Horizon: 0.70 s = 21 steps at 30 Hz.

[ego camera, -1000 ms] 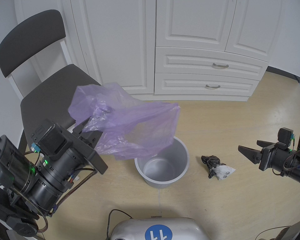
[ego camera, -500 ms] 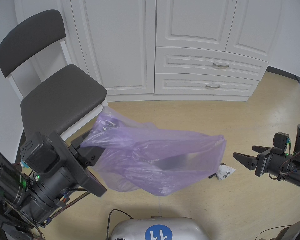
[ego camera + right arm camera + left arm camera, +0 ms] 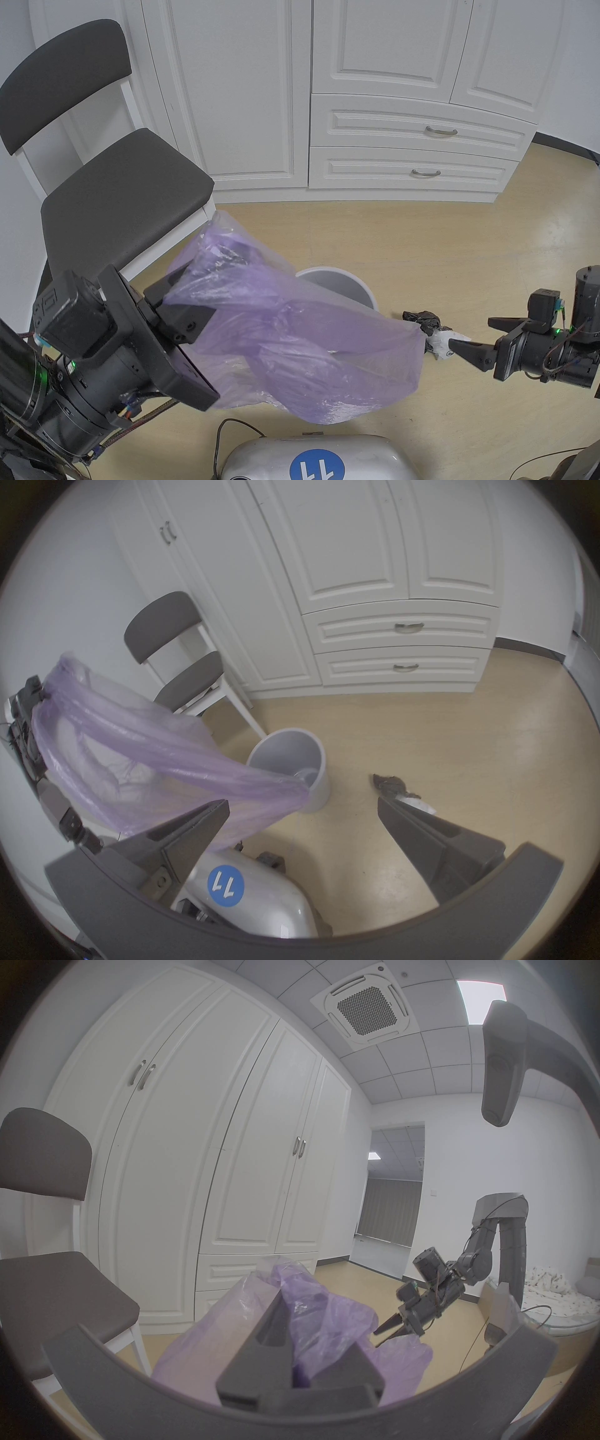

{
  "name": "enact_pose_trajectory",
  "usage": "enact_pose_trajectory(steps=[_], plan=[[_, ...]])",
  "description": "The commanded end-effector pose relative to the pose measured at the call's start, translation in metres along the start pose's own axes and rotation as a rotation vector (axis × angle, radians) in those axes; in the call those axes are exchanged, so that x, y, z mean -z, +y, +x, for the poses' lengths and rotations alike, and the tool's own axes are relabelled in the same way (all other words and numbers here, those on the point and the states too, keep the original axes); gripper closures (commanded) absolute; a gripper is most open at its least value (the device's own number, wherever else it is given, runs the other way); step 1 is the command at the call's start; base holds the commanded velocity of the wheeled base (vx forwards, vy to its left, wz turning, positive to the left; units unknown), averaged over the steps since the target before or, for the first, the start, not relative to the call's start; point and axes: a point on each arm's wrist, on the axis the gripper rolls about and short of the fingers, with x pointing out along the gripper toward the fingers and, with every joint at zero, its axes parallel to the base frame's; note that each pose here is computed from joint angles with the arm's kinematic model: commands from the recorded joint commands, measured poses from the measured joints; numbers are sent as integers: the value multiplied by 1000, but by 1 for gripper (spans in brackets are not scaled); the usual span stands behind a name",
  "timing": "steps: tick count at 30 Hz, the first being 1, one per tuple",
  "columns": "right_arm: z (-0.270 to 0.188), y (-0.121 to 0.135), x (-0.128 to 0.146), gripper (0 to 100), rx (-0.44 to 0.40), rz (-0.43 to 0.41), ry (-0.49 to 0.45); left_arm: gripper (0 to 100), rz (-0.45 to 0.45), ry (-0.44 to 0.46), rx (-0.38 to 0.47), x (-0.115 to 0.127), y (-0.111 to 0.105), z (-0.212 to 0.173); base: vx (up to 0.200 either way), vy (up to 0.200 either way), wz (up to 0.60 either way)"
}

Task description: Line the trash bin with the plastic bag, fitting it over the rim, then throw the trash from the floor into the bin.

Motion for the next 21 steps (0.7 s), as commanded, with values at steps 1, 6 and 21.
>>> enact_pose_trajectory(steps=[1, 6, 21], plan=[[13, 7, 13, 0, -33, -15, 84, 100, -10, -3, 24, 0, -5, 0, 0, 0, 0], [20, 8, 17, 0, -34, -9, 114, 100, -16, 1, 42, 1, -9, -1, 0, 0, 0], [62, -4, -8, 0, -150, 65, 63, 100, -19, -1, 61, -2, -12, -9, 0, 0, 0]])
